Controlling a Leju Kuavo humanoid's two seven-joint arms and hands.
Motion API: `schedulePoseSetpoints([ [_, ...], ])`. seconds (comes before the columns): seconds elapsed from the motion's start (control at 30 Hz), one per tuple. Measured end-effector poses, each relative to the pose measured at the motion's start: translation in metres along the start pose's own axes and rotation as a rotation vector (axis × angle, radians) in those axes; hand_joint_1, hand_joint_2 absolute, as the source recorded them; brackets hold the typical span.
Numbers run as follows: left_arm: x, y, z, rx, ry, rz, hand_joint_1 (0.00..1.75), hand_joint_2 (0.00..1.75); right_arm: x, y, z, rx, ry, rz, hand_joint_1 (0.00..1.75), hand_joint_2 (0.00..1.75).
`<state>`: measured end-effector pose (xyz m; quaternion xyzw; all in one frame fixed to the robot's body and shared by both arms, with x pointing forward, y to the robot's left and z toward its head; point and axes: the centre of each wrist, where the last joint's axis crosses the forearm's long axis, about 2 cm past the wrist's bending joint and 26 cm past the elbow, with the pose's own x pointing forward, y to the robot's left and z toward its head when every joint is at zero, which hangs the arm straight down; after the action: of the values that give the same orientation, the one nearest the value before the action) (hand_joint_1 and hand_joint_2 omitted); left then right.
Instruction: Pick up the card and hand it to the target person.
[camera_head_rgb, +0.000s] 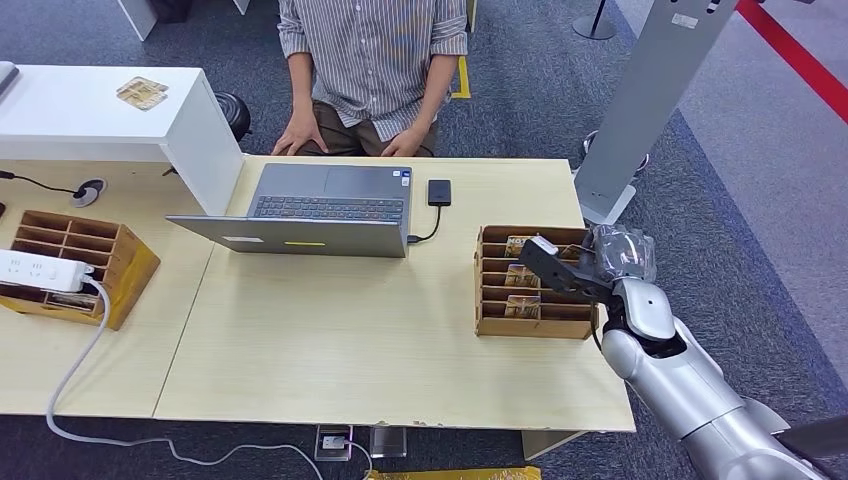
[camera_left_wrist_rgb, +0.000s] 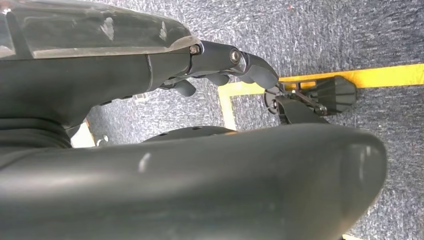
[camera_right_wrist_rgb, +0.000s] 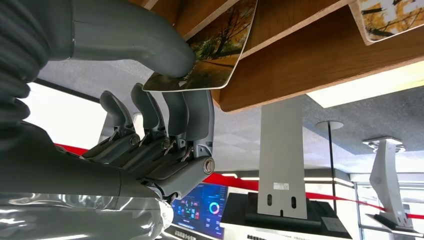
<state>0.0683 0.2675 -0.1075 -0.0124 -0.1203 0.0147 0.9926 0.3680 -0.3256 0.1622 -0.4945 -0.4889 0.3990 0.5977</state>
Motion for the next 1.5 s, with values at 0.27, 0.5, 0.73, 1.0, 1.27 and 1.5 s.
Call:
schedulePoseSetpoints([
  [0.27,0.0,0.0,0.0,-0.017,-0.016,-0.019,0.0,1.75,-0.002,0.001,0.002,0.003,0.001,-0.006,1.68,1.75],
  [0.5,0.0,0.003,0.0,0.002,-0.004,-0.006,0.0,1.75,0.003,-0.012,0.007,0.06,-0.021,-0.053,1.68,1.75],
  [0.73,-0.006,0.006,0.0,0.02,0.01,0.013,0.0,1.75,0.016,-0.073,0.02,0.007,-0.064,-0.122,1.68,1.75],
  [1.0,-0.007,0.007,0.001,0.025,0.023,0.021,0.0,1.75,0.032,-0.127,0.05,-0.115,-0.149,-0.095,1.68,1.75],
  [1.27,-0.007,0.007,0.001,0.028,0.024,0.02,0.0,1.75,0.037,-0.143,0.064,-0.174,-0.212,-0.111,1.68,1.75],
  [1.5,-0.007,0.005,0.0,0.016,0.014,0.006,0.0,1.75,0.04,-0.145,0.071,-0.478,-0.404,-0.212,1.68,1.75],
])
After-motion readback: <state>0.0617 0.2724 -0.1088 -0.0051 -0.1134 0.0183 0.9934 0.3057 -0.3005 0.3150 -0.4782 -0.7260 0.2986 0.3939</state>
